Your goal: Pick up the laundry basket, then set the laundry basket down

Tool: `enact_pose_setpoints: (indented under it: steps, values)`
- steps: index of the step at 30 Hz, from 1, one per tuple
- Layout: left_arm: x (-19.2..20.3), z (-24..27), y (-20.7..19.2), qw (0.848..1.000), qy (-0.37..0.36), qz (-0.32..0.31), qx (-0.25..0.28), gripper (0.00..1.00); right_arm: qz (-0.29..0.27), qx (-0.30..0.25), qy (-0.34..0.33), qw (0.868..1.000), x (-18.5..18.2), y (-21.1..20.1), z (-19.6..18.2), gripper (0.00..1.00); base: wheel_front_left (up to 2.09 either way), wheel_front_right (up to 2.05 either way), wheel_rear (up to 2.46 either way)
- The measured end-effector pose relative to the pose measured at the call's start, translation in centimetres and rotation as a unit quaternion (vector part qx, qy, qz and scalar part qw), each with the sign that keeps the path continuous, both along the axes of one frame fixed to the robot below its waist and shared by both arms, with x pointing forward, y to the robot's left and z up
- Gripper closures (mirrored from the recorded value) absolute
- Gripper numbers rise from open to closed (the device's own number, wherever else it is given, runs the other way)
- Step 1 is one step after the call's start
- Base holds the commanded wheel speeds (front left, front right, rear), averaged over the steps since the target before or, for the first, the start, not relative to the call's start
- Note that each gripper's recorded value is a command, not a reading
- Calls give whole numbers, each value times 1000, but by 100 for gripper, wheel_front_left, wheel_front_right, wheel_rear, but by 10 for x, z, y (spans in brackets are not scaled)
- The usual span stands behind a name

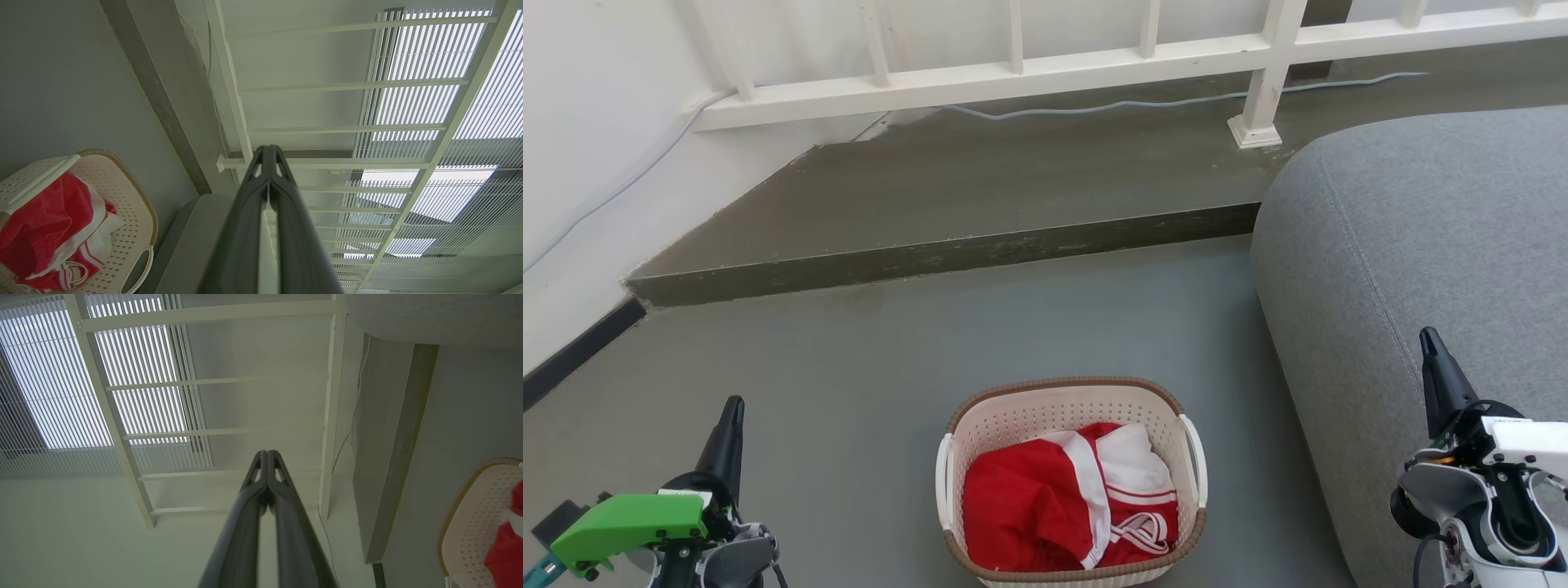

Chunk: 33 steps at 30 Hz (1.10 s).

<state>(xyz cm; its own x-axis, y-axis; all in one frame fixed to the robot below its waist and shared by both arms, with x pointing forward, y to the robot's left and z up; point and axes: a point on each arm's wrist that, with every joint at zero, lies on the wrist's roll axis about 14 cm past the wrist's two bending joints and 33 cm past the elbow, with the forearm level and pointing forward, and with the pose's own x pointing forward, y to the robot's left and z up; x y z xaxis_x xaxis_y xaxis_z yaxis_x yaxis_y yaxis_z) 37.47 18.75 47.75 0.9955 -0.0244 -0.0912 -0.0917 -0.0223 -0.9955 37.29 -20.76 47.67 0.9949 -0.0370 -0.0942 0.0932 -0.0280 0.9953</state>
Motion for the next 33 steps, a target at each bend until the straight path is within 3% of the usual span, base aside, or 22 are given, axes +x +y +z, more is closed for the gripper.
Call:
enact_pose_setpoints:
  steps: [22, 23, 29, 33]
  values:
    - [0, 0, 0, 1000, 0, 0, 1, 100, 0, 1, 0, 1000, 0, 1, 0, 100, 0, 0, 0]
    - [0, 0, 0, 1000, 0, 0, 1, 0, 0, 1, 0, 1000, 0, 1, 0, 0, 0, 0, 0]
    - [-17, -33, -7, 999, 51, 0, -12, 0, -3, 20, 58, 998, -22, 8, -38, 0, 0, 0, 0]
    - [-18, -36, -9, 998, 55, -1, -14, 0, -3, 20, 61, 998, -24, 9, -40, 0, 0, 0, 0]
